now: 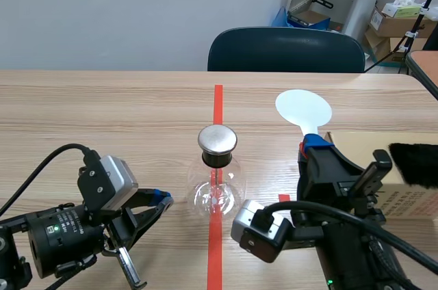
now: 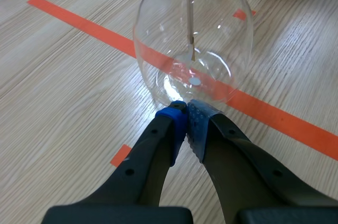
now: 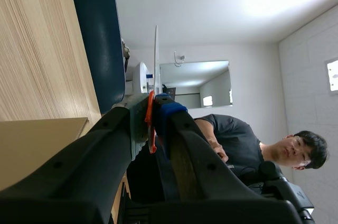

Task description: Do the electroscope experiment

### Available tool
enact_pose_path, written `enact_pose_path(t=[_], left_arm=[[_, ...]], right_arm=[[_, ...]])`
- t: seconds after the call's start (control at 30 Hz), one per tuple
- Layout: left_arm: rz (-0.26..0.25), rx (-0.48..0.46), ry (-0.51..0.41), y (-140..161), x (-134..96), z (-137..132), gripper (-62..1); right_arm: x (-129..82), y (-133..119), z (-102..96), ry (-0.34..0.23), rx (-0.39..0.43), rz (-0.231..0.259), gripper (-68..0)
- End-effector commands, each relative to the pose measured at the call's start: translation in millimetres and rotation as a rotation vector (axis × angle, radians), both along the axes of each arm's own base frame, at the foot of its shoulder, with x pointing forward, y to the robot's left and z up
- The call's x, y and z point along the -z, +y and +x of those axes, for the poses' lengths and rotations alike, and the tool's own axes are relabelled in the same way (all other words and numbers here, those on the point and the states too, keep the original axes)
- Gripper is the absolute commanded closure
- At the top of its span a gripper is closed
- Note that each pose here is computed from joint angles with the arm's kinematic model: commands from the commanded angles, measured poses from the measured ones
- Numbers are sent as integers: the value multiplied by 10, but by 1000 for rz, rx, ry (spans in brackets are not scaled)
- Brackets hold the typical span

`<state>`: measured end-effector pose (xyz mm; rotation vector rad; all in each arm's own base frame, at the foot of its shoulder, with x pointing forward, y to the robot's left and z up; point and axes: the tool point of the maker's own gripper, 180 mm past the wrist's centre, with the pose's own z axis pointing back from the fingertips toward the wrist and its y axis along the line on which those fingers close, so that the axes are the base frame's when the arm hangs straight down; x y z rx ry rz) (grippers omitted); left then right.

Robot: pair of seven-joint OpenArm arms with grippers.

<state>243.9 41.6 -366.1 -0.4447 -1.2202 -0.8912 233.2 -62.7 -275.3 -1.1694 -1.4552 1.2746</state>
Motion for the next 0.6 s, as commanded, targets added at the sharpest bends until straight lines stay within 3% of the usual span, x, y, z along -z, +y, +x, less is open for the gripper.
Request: enact_pose_path(t=[0.0,0.57], left_arm=[[-29,9,-16,-65,-78,-8,-12],[-24,5,-21,-59,-78,0,-12]], right_arm=[[-33,-48,5,-15,8,-8,-19],[-27,-47,5,-12,7,-9,-19]])
